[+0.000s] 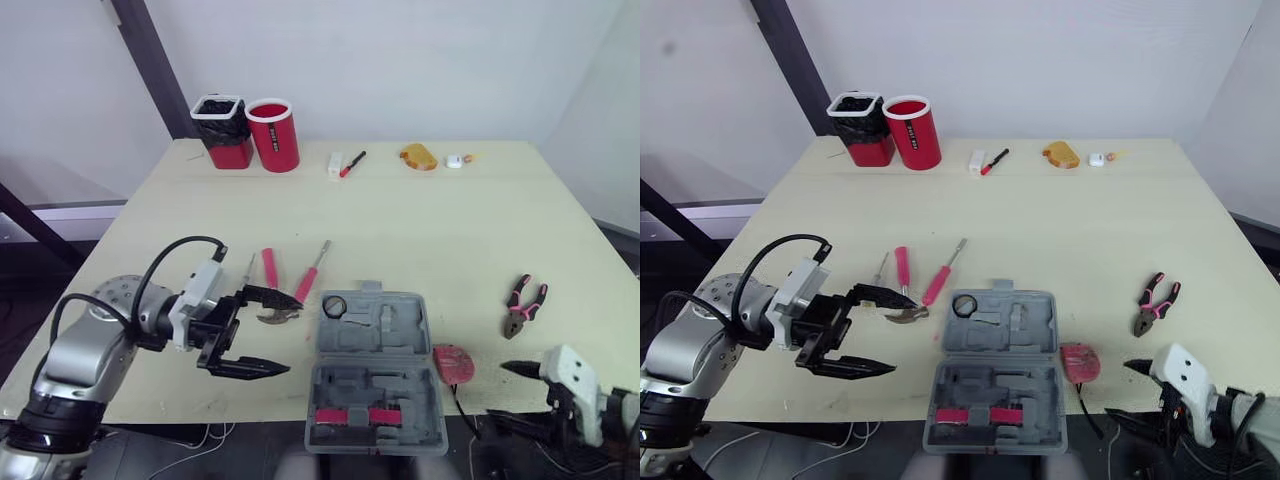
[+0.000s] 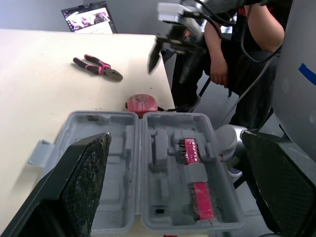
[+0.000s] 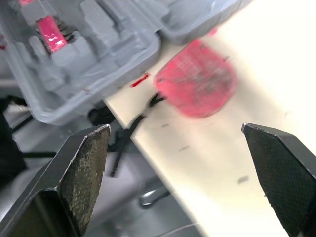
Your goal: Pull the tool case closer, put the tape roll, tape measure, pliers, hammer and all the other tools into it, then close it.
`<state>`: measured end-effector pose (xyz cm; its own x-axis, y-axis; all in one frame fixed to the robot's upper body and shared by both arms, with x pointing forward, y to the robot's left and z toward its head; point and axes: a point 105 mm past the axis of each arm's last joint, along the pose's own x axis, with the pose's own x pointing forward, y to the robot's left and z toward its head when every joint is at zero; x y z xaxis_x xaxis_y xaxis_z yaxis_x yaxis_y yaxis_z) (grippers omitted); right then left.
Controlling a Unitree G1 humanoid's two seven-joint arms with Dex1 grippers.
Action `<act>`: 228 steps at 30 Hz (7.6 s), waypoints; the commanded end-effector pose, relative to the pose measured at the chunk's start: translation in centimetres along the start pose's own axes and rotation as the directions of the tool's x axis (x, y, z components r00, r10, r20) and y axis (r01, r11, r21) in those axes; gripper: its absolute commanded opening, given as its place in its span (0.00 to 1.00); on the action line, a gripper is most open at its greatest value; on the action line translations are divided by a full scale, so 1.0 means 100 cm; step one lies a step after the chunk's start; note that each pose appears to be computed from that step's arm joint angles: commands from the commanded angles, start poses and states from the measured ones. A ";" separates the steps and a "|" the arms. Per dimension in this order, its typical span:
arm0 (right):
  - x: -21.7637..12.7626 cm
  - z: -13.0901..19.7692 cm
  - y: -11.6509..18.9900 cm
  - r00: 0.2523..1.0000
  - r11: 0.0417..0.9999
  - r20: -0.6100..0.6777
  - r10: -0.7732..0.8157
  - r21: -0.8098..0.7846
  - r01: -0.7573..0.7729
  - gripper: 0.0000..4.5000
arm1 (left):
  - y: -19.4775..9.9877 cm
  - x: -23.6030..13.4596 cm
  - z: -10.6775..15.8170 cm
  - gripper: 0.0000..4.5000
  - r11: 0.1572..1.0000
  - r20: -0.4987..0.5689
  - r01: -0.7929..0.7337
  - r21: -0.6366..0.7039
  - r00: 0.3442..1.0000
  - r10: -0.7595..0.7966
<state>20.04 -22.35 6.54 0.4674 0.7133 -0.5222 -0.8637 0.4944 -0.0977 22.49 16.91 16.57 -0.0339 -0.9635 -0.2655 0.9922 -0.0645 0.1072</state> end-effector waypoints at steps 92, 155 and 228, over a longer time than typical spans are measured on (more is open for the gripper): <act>0.151 0.112 -0.056 0.887 0.844 -0.459 -0.049 -0.493 -0.209 0.69 | 0.005 -0.008 -0.005 1.00 0.975 0.055 -0.218 0.049 0.975 0.216; 0.153 0.051 -0.053 0.926 0.986 0.339 -0.167 0.069 0.152 0.13 | 0.007 -0.016 -0.013 1.00 0.970 0.033 -0.241 0.016 0.970 0.241; -0.009 -0.011 -0.045 0.674 0.698 0.224 -0.704 0.391 0.600 0.99 | 0.007 -0.073 -0.069 1.00 0.696 0.018 -0.706 -0.131 0.700 0.714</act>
<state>22.67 -26.10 5.59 0.9556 0.2736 -0.1093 -0.2786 0.9598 -0.0332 24.16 26.89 10.43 0.7278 -0.6771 -0.1088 0.6850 0.7252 0.0694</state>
